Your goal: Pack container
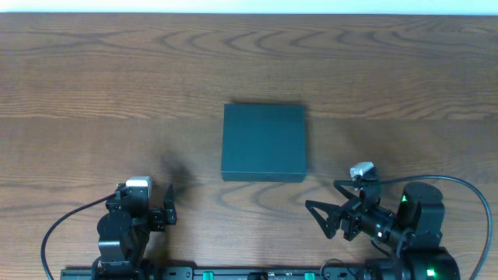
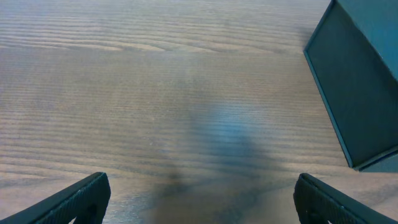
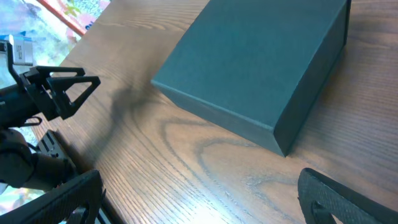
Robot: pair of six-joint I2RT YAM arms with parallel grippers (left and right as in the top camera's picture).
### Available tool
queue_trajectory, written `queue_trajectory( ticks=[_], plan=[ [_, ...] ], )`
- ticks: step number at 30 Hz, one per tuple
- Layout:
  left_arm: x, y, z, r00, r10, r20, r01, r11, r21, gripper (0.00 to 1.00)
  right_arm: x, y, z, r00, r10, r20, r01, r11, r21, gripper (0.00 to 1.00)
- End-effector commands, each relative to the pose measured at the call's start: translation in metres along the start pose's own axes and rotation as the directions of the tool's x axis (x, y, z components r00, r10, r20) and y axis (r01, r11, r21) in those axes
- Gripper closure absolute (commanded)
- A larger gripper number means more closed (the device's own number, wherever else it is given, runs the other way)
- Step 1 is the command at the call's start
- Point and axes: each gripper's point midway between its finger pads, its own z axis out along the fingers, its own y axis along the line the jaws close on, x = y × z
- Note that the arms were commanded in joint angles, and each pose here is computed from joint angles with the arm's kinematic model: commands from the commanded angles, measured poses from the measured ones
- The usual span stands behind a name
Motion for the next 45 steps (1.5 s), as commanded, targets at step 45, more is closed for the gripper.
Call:
queue_trajectory(
  ticks=[45],
  plan=[
    [0.001, -0.001, 0.001, 1.000, -0.009, 0.003, 0.009, 1.000, 0.009, 0.05, 0.049, -0.125, -0.020, 0.982, -0.183, 0.056, 0.107, 0.771, 0.628, 0.01]
  ],
)
